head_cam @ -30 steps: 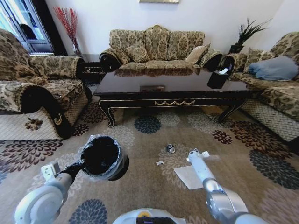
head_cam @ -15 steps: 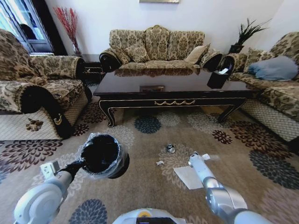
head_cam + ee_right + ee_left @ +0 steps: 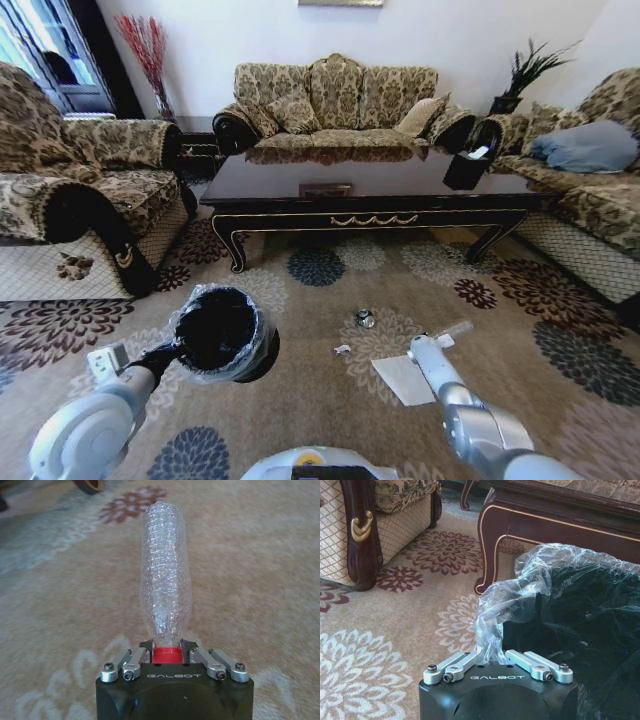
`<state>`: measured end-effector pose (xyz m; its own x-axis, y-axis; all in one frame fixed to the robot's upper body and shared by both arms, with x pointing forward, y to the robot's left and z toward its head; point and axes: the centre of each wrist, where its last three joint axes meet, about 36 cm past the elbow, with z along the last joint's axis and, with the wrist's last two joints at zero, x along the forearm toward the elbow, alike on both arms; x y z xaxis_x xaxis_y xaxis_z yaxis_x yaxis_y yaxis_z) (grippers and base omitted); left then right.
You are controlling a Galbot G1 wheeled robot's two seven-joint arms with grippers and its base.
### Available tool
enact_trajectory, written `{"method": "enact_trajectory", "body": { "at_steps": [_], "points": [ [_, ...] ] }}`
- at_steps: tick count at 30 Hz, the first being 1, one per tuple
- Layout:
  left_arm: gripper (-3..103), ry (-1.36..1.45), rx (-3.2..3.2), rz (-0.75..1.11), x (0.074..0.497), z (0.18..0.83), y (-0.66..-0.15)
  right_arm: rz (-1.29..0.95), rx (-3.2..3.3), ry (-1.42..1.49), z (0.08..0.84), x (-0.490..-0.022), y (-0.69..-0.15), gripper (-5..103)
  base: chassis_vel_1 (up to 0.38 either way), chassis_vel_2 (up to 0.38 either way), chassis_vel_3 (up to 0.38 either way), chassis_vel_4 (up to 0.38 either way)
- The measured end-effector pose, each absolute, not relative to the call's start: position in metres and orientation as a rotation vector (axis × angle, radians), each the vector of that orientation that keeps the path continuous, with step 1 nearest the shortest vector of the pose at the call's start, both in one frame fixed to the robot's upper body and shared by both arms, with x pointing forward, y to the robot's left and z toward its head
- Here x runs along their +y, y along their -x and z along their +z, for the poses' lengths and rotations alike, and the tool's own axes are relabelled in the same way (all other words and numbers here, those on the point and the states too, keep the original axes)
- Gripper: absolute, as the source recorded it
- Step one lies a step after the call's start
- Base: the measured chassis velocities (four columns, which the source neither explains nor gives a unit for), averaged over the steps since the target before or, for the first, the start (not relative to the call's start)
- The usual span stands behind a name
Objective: Move to the front of the table and pick up the trash from the floor, then place it into the trash bin.
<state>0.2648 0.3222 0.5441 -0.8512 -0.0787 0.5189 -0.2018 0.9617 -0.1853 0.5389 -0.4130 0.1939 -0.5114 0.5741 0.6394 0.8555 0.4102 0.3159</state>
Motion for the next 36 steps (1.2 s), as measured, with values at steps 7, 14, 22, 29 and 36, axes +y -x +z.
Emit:
{"method": "enact_trajectory", "body": {
  "at_steps": [7, 14, 22, 29, 36],
  "points": [
    [2, -0.195, -2.585, 0.328, 0.318, 0.545, -0.262, -0.786, -2.454, 1.058, 0.218, -0.392, -0.515, 29, 0.0, 0.0, 0.0, 0.0],
    [2, -0.164, -2.588, 0.347, 0.31, 0.546, -0.262, -0.69, -2.749, 0.786, 0.276, -0.356, -0.472, 29, 0.0, 0.0, 0.0, 0.0],
    [2, -0.123, -2.585, 0.374, 0.299, 0.545, -0.263, -0.636, -3.075, 0.398, 0.358, -0.311, -0.422, 29, 0.0, 0.0, 0.0, 0.0],
    [2, -0.081, -2.57, 0.364, 0.295, 0.54, -0.271, -0.637, -3.285, -0.045, 0.425, -0.273, -0.4, 29, 0.0, 0.0, 0.0, 0.0],
    [2, -0.055, -2.572, 0.321, 0.299, 0.538, -0.283, -0.522, -3.391, -0.503, 0.445, -0.253, -0.386, 29, 0.0, 0.0, 0.0, 0.0]
  ]
}}
